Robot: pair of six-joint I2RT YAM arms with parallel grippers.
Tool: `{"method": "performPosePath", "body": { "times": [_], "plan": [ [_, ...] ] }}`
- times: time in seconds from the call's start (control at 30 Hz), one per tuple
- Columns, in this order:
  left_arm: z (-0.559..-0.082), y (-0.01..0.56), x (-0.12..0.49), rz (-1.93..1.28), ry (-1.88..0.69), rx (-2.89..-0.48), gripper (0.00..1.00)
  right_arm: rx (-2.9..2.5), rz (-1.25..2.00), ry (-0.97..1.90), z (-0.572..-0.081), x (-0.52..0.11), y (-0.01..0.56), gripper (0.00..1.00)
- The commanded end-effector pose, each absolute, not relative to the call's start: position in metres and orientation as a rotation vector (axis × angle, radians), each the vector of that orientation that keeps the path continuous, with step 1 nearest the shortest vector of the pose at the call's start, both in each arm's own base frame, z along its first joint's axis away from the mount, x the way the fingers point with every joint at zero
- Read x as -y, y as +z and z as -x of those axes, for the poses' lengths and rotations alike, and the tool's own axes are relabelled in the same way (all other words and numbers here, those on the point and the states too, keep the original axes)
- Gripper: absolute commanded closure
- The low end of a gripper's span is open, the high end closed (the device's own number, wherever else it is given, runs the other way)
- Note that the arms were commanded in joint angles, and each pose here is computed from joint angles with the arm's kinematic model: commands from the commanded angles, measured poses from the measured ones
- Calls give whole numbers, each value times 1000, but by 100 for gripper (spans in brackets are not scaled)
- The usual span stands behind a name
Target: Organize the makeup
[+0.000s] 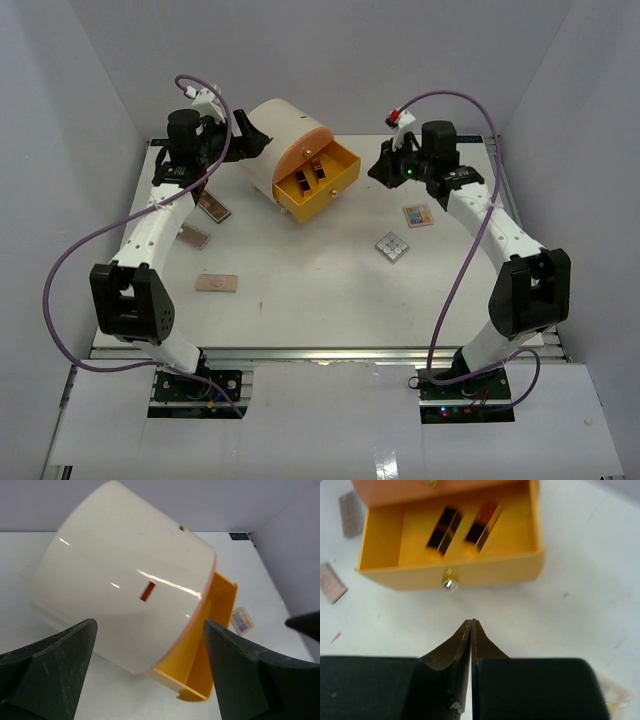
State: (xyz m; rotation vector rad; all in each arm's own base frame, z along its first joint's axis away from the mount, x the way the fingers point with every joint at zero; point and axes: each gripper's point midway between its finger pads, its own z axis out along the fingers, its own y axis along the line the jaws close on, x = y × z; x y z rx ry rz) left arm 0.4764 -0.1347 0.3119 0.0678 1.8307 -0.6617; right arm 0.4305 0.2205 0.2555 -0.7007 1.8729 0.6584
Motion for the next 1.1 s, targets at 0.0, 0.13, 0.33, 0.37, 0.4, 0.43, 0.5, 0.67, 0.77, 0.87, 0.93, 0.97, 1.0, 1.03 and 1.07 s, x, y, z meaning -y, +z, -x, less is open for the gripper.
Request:
{"method": "performPosePath", "body": {
  "times": [0.0, 0.13, 0.33, 0.37, 0.4, 0.43, 0.5, 0.67, 0.77, 0.87, 0.93, 0.97, 1.0, 1.03, 1.07],
  "plan": [
    [-526, 346, 113, -74, -475, -1714, 2, -1979, 502, 858, -409, -244, 226, 92],
    [-570, 335, 114, -95, -435, -1731, 2, -2067, 336, 835, -423, -240, 207, 92],
    [-604, 307, 122, -139, -442, -1772, 2, -2145, 213, 898, -439, -256, 185, 92],
    [-605, 302, 123, -145, -448, -1787, 2, -2154, 208, 908, -441, -262, 181, 92],
    [-607, 296, 126, -157, -459, -1800, 2, -2172, 208, 904, -444, -267, 172, 92],
    [-609, 289, 128, -170, -470, -1814, 2, -2176, 214, 898, -446, -273, 169, 92],
    [-608, 279, 138, -218, -523, -1832, 2, -2165, 233, 906, -454, -287, 172, 92],
    [-591, 259, 160, -326, -666, -1870, 6, -2136, 253, 930, -472, -321, 176, 92],
    [-582, 250, 164, -365, -690, -1885, 8, -2064, 295, 944, -489, -343, 196, 92],
    [-573, 239, 165, -387, -705, -1905, 8, -1983, 331, 980, -504, -362, 215, 89],
    [-569, 234, 167, -393, -723, -1918, 9, -1917, 347, 998, -514, -370, 227, 86],
    [-567, 230, 168, -392, -736, -1927, 9, -1875, 356, 1008, -519, -375, 233, 84],
    [-565, 227, 169, -390, -748, -1934, 9, -1838, 379, 1020, -521, -379, 236, 83],
    [-564, 225, 169, -387, -754, -1939, 10, -1809, 402, 1024, -522, -383, 238, 81],
    [-563, 223, 169, -384, -757, -1941, 9, -1785, 421, 1022, -523, -385, 239, 79]
  ]
}}
